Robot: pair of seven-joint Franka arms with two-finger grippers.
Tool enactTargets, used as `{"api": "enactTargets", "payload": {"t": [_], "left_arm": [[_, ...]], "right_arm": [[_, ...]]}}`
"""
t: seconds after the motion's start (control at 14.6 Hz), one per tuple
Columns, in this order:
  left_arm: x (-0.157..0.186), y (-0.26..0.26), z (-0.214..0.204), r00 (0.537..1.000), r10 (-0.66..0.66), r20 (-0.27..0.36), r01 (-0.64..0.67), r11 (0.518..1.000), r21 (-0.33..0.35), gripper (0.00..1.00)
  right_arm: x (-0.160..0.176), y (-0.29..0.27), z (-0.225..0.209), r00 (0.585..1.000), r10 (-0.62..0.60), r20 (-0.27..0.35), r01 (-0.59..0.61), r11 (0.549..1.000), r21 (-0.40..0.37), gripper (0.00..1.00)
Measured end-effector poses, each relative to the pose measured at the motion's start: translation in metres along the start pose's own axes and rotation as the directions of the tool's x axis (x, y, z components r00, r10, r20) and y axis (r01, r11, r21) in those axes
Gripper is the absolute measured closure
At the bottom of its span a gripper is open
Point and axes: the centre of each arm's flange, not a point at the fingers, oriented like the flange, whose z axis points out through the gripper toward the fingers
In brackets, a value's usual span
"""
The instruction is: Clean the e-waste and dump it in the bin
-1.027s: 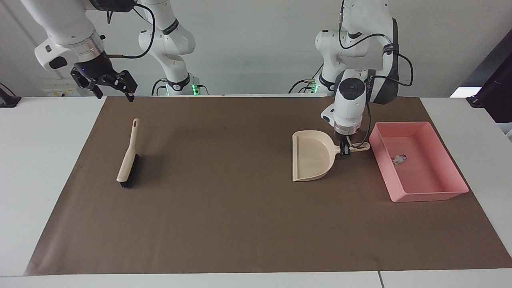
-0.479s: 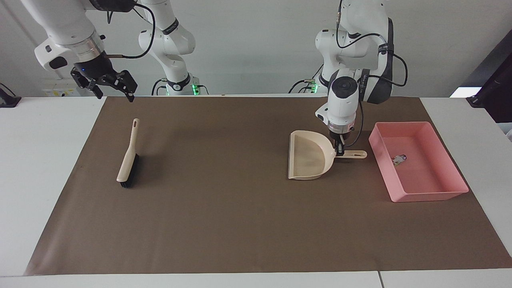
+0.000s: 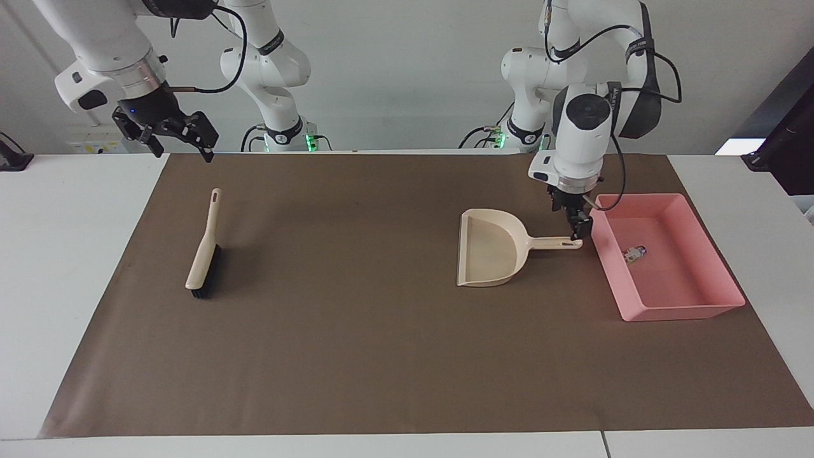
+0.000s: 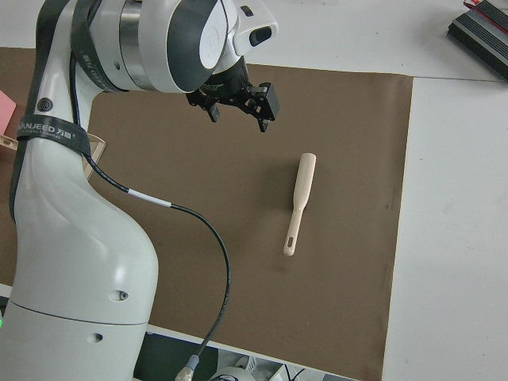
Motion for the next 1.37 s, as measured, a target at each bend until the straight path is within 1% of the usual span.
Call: {"api": "enactTargets", "payload": {"t": [0.07,0.14,0.27,0.34,0.41,0.55,0.68,0.75,0.82,0.89,0.96,1.16,1.37], "left_arm": [[-0.021,-0.006,-0.005,0.994,-0.113,0.003,0.113,0.994,-0.005,0.02],[-0.04,-0.011,-0.009,0.974,-0.228,0.006,0.228,0.974,-0.009,0.02],[-0.062,-0.016,-0.011,0.908,-0.418,0.02,0.419,0.908,-0.017,0.02],[-0.069,-0.018,-0.01,0.863,-0.505,0.023,0.506,0.863,-0.018,0.02],[-0.073,-0.021,-0.009,0.811,-0.584,0.017,0.585,0.811,-0.033,0.02],[-0.078,-0.031,-0.018,0.683,-0.73,-0.019,0.725,0.681,-0.105,0.02],[-0.083,-0.054,-0.04,0.554,-0.831,-0.059,0.817,0.555,-0.156,0.02],[-0.083,-0.066,-0.053,0.497,-0.865,-0.072,0.847,0.501,-0.177,0.02],[-0.083,-0.077,-0.066,0.453,-0.888,-0.079,0.867,0.459,-0.192,0.02],[-0.085,-0.085,-0.079,0.425,-0.902,-0.08,0.879,0.432,-0.2,0.02],[-0.087,-0.09,-0.091,0.411,-0.908,-0.077,0.885,0.418,-0.204,0.02],[-0.097,-0.092,-0.134,0.397,-0.915,-0.067,0.892,0.402,-0.208,0.02],[-0.107,-0.088,-0.148,0.37,-0.928,-0.041,0.905,0.37,-0.211,0.01]], "right_arm": [[0.0,0.0,0.0,1.0,0.0,0.0,0.0,1.0,0.0,0.0],[0.0,0.0,0.0,1.0,0.0,0.0,0.0,1.0,0.0,0.0],[0.0,0.0,0.0,1.0,0.0,0.0,0.0,1.0,0.0,0.0],[0.0,0.0,0.0,1.0,0.0,0.0,0.0,1.0,0.0,0.0],[0.0,0.0,0.0,1.0,0.0,0.0,0.0,1.0,0.0,0.0],[0.0,0.0,0.0,1.0,0.0,0.0,0.0,1.0,0.0,0.0],[0.0,0.0,0.0,1.0,0.0,0.0,0.0,1.0,0.0,0.0],[0.0,0.0,0.0,1.0,0.0,0.0,0.0,1.0,0.0,0.0],[0.0,0.0,0.0,1.0,0.0,0.0,0.0,1.0,0.0,0.0],[0.0,0.0,0.0,1.0,0.0,0.0,0.0,1.0,0.0,0.0],[0.0,0.0,0.0,1.0,0.0,0.0,0.0,1.0,0.0,0.0],[0.0,0.0,0.0,1.0,0.0,0.0,0.0,1.0,0.0,0.0],[0.0,0.0,0.0,1.0,0.0,0.0,0.0,1.0,0.0,0.0]]}}
